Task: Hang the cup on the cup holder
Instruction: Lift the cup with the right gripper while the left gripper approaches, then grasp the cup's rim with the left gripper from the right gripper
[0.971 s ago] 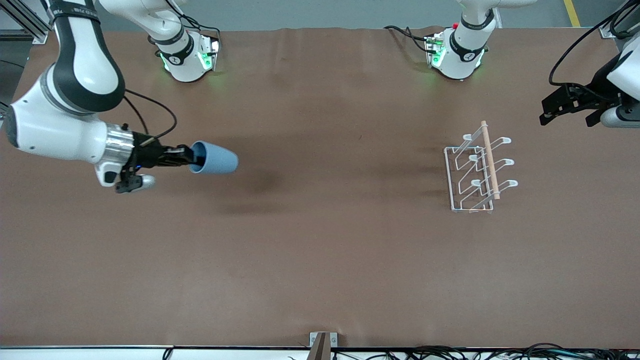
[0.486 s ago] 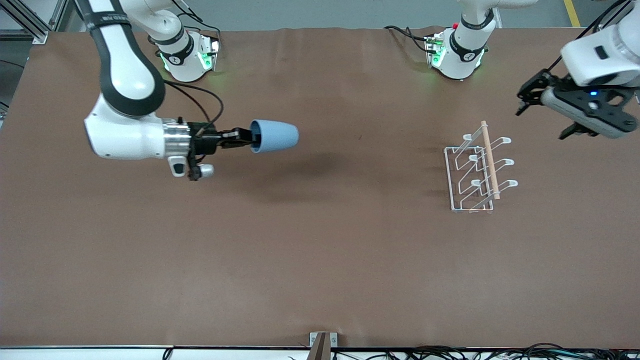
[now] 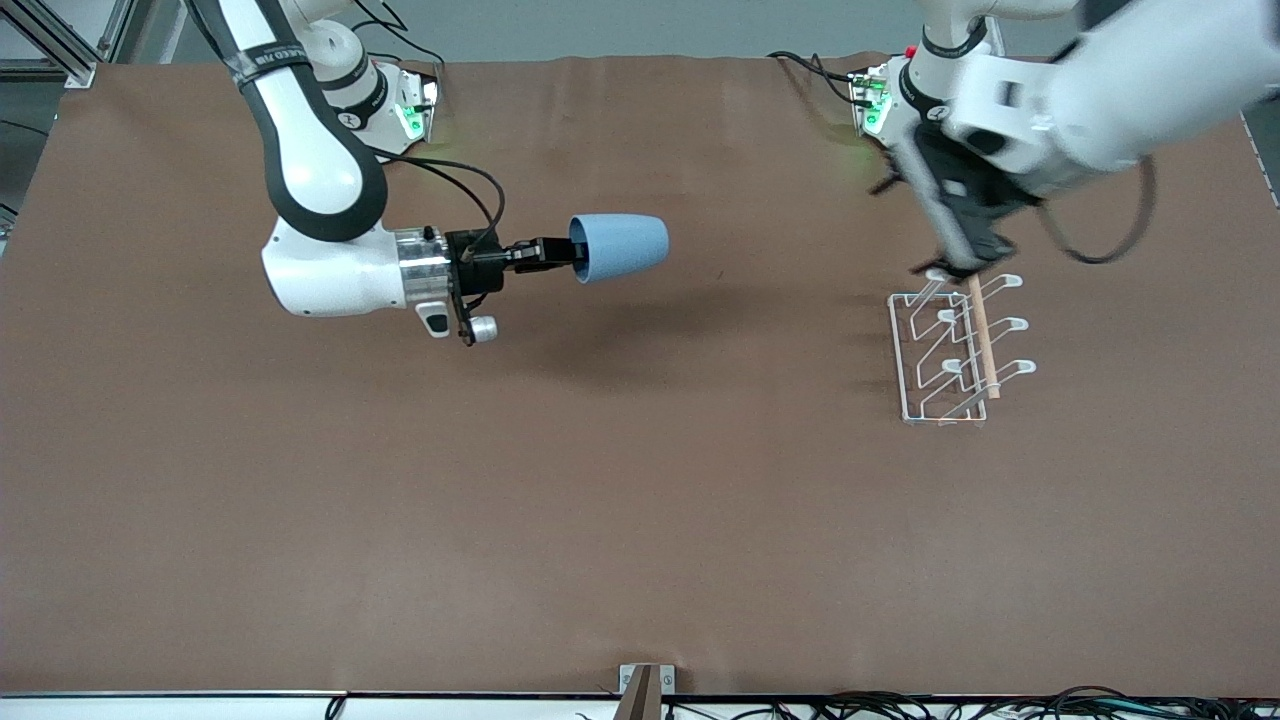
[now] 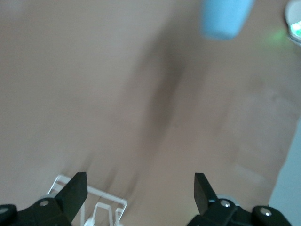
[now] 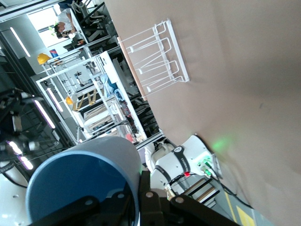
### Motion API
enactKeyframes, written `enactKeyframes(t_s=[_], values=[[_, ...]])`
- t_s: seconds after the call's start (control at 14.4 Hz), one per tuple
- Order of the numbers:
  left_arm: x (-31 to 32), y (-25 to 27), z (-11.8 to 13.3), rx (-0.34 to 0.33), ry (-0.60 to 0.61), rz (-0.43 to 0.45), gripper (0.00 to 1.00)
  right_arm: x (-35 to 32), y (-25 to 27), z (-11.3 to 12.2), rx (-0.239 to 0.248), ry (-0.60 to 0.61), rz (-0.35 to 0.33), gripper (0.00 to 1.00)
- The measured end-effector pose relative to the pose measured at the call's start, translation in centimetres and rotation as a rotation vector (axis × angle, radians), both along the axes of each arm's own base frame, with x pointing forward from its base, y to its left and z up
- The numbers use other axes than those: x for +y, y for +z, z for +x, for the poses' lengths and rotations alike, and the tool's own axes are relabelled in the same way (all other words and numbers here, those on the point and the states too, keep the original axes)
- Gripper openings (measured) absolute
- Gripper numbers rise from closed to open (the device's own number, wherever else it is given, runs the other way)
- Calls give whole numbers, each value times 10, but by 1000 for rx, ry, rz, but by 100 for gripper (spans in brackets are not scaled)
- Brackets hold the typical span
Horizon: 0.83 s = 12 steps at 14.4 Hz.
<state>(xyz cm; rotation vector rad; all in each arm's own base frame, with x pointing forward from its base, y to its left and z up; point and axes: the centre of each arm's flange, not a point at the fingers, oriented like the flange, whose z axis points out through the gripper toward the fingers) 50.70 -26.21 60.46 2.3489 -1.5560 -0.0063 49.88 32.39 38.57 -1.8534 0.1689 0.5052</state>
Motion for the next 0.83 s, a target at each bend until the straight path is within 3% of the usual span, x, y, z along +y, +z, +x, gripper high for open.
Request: enactKeyframes(t_s=[0.21, 0.42, 0.83], values=[[-80, -20, -33, 19, -139, -6, 100, 13, -7, -8, 17, 15, 5, 5], [-132, -51, -47, 27, -213, -21, 100, 12, -7, -7, 17, 11, 4, 5], [-175, -89, -42, 10, -190, -69, 100, 11, -7, -6, 17, 10, 4, 5]])
